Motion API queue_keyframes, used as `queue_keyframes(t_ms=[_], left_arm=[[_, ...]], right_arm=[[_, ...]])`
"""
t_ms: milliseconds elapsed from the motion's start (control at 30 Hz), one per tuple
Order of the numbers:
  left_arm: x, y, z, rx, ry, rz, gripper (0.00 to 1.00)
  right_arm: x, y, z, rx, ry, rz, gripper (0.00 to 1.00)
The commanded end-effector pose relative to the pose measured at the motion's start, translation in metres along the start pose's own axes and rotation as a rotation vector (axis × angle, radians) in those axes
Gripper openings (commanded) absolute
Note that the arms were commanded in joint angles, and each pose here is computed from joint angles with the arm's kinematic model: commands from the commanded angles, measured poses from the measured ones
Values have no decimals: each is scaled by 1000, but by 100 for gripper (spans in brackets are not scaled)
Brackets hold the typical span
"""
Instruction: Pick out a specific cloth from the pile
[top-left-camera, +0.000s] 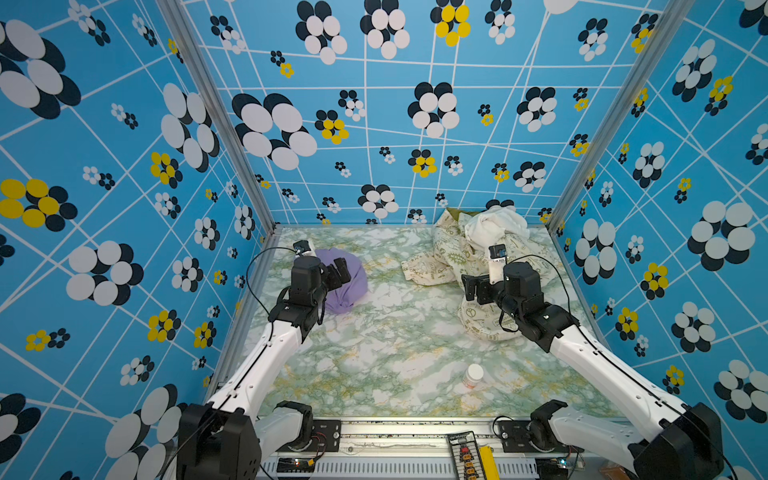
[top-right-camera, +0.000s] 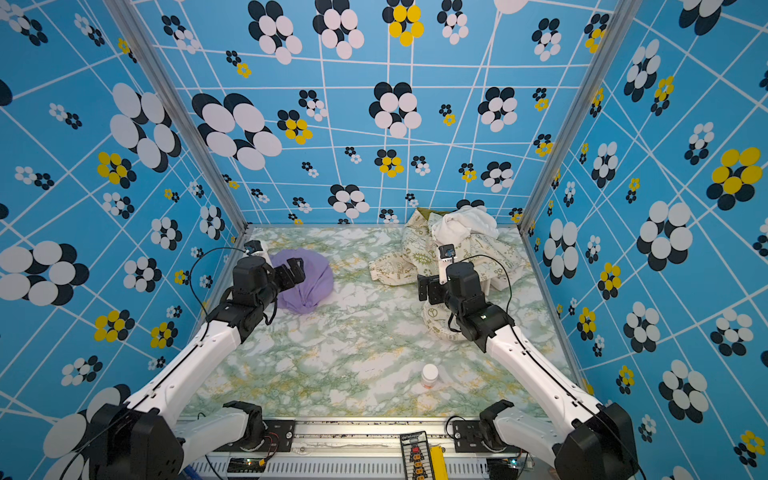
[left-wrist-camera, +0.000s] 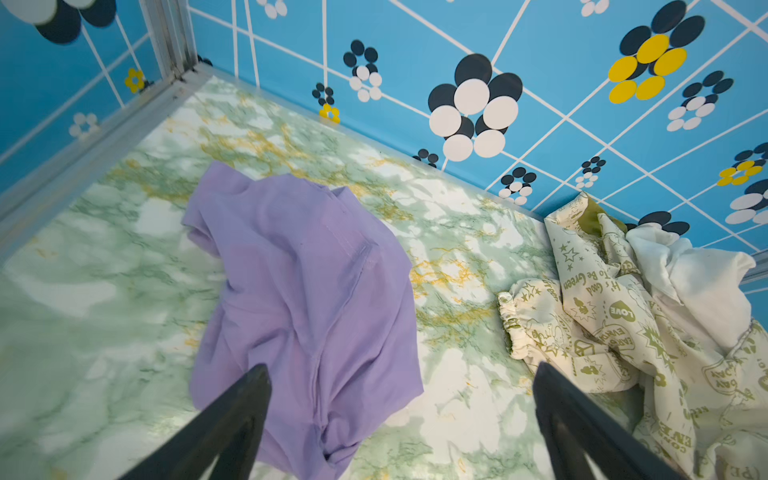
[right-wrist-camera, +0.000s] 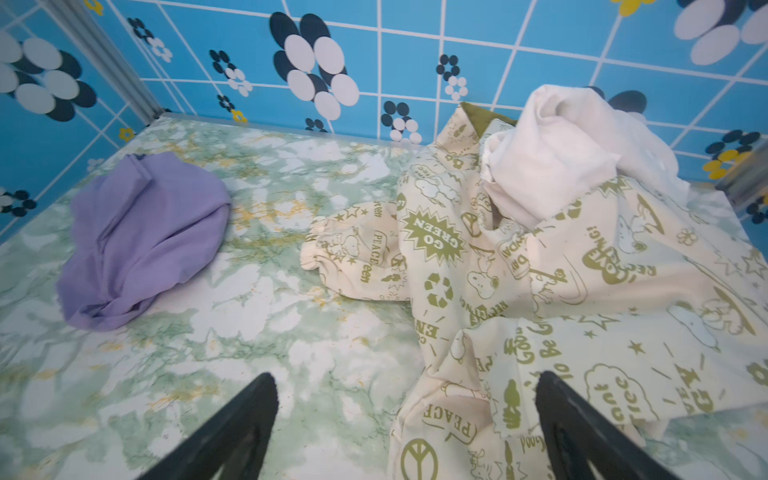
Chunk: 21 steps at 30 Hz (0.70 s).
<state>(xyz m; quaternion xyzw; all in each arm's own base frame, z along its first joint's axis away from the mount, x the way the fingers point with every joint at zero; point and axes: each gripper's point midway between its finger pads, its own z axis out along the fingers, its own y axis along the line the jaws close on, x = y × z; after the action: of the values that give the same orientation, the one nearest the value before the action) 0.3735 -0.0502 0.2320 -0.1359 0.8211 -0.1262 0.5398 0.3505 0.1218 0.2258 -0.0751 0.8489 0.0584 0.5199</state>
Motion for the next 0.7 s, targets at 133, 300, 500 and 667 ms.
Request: queue_keyframes(t_ms=[133,300,500,667], left_arm=[[10,43,-5,-106,-116,151,99],[29,69,10,-143,-117,186,99],[37,85,25,-168,-199,237,99],[30,82,36,-163,-193,300,99]], right_arm=[[39,-92,10,311,-23,129,99],[74,-137,8,489,-40,108,99],[102,-153,17,535,-49,47,99],[97,-141,32,441,-102,16,99]])
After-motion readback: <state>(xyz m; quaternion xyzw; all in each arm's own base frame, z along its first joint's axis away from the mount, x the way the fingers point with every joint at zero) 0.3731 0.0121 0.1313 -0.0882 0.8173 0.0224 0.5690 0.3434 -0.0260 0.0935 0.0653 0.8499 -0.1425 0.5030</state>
